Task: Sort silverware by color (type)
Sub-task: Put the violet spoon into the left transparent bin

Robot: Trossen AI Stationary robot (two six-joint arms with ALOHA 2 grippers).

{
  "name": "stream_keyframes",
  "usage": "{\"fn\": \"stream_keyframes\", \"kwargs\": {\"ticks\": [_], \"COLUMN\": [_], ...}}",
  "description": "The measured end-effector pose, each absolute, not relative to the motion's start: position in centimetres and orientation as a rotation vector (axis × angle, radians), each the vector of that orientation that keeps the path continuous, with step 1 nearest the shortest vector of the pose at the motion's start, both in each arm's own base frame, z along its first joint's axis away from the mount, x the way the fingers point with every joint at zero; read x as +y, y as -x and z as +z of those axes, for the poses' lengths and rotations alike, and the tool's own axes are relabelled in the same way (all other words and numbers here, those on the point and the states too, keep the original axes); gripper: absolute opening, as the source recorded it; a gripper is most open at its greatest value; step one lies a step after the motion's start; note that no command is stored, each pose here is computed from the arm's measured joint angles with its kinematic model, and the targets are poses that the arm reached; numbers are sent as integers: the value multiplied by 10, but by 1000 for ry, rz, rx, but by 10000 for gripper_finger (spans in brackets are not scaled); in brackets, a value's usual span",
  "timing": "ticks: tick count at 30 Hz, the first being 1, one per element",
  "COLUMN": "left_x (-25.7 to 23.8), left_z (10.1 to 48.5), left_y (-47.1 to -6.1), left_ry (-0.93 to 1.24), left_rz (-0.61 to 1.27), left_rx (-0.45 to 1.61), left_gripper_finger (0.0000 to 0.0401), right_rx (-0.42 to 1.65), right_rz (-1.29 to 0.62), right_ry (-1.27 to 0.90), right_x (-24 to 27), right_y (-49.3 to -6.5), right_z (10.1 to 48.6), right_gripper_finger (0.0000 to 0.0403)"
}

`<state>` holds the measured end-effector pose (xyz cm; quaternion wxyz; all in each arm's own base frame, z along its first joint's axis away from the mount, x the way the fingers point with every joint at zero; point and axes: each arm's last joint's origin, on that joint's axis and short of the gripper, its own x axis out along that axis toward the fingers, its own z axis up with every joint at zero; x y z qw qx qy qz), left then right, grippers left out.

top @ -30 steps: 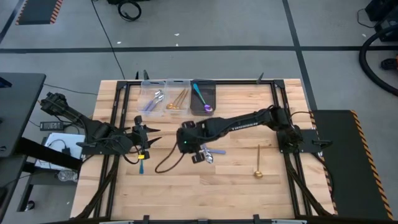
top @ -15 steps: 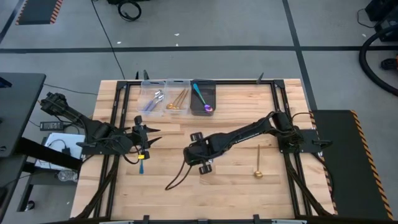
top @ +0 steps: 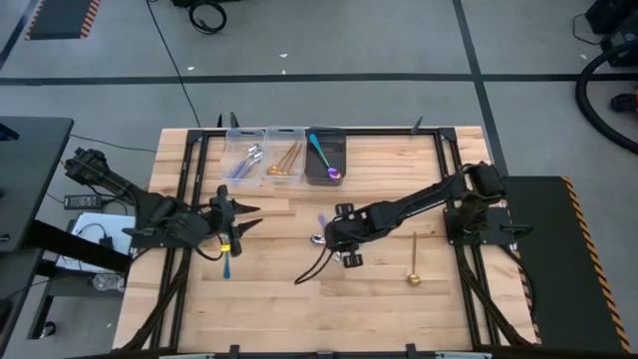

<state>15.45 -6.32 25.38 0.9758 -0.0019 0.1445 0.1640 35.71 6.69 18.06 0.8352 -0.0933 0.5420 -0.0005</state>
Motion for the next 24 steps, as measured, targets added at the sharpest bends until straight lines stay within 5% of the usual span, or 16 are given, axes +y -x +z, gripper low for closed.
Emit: {"fn": "stream_keyframes", "kwargs": {"ticks": [24], "left_x": [-64], "left_z": [260], "left_y": [-157], "left_ry": [91], "left_rz": [330], "left_rx": [228], "left_gripper_finger": [146], "right_rx": [1005], "right_rz": [-53], "right_ry": [84], "right_x": [56], "right_y": [-331], "right_z": [141], "right_gripper_finger": [178]}}
